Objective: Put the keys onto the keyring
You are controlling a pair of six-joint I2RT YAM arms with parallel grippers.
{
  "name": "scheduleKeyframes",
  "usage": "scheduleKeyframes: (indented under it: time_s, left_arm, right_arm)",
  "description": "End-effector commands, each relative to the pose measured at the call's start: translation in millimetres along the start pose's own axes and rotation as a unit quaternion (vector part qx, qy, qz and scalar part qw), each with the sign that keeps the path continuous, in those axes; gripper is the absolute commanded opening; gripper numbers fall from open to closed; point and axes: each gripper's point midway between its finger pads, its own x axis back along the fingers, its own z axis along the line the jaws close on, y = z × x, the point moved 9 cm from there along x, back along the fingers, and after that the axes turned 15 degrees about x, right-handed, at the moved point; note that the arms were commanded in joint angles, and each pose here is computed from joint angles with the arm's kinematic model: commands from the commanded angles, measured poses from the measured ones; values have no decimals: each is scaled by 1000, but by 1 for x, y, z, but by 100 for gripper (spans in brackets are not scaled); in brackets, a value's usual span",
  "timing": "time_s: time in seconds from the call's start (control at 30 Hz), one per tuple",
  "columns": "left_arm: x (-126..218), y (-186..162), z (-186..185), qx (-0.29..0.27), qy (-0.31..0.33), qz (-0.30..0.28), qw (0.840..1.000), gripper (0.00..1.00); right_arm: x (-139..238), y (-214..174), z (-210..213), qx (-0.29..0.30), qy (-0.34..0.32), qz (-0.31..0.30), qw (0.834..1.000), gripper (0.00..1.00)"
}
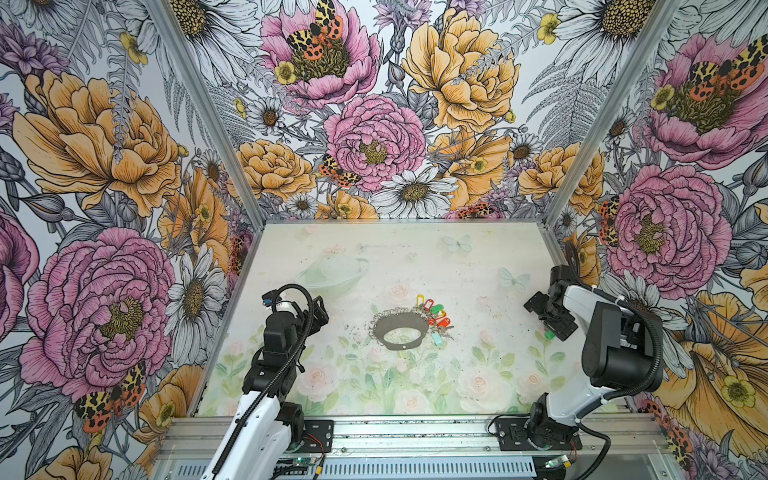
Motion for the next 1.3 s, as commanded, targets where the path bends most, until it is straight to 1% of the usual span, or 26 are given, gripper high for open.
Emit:
scheduleKeyframes:
  time_s: [0.0,0.17,0.33,0.4,0.53,0.63,0.77,1.0,1.27]
  left_arm:
    - [0,2,2,-6,-4,-16,1000,99]
    - [-1,2,3,-4,-5,-14,1000,99]
    - [2,3,4,0,-8,-19,1000,99]
    - [3,3,5,2,-9,-21,1000,99]
    - [3,4,6,7,-10,-24,1000,99]
    - [2,4,7,9,-10,-22,1000,99]
    - [1,3,6,9,-10,-19,1000,99]
    - [2,4,6,8,-10,-20,1000,99]
    - [0,4,7,8,-8,-18,1000,99]
  right_arm:
    - [-6,-4,28,28,54,18,998,99]
    - [5,-21,82,109,92,18,990,99]
    - [17,-37,142,200,132,16,971,99]
    - [23,-37,151,220,121,9,968,99]
    - [45,-24,141,232,97,-41,967,99]
    - [54,-14,135,236,87,-61,966,99]
    - [48,-4,133,235,83,-57,967,99]
    - [26,14,136,231,63,-45,970,99]
    - [8,2,143,245,60,-16,967,96]
